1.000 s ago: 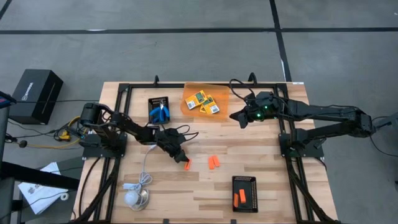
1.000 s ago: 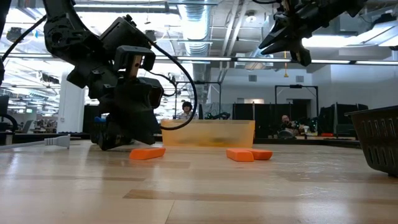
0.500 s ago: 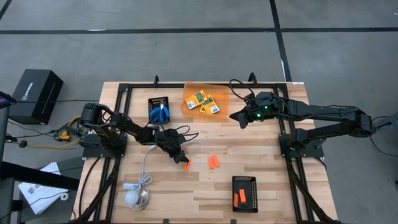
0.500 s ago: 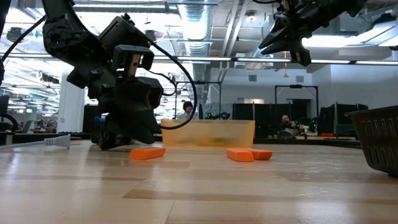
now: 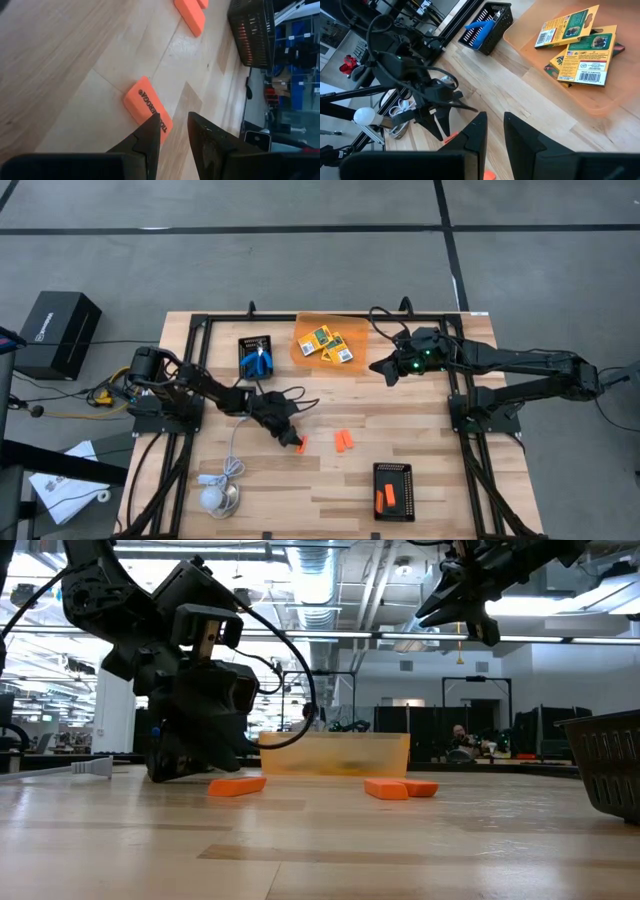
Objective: Pick & Place School Supplies
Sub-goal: Put the eraser into the bottom black bin
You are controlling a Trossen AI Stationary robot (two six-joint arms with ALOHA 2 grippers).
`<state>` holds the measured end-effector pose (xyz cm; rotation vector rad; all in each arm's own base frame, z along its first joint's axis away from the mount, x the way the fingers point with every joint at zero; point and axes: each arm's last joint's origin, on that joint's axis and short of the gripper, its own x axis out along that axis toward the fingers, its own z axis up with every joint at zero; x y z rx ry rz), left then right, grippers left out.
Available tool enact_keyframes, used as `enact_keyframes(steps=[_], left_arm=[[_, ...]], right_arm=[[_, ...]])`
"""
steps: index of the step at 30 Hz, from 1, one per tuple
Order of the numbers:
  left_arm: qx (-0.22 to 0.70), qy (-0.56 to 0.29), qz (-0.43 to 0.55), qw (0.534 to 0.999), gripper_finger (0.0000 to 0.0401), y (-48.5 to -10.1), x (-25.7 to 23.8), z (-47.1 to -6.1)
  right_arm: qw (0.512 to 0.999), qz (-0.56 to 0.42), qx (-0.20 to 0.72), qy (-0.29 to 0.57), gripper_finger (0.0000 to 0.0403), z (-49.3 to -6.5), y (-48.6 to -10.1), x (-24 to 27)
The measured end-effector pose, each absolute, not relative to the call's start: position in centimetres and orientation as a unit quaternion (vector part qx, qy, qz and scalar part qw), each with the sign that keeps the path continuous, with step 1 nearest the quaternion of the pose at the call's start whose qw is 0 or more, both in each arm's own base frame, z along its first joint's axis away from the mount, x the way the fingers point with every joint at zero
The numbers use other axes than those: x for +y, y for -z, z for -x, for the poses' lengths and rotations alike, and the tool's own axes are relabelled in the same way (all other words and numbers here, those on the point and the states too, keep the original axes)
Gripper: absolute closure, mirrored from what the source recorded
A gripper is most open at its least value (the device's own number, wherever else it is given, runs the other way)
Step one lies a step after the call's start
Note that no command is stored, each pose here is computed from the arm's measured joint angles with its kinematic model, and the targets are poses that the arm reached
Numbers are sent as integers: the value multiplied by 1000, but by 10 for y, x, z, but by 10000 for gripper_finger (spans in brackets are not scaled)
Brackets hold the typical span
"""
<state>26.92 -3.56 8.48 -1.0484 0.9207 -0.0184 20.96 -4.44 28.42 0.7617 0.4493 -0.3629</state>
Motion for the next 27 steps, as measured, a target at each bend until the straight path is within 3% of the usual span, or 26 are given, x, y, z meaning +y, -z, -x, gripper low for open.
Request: enact_keyframes(steps=[27], left_arm=[[421, -16, 475, 772, 307, -83, -36, -270]], right_arm=[[887, -373, 203, 179, 346, -208, -286, -53]])
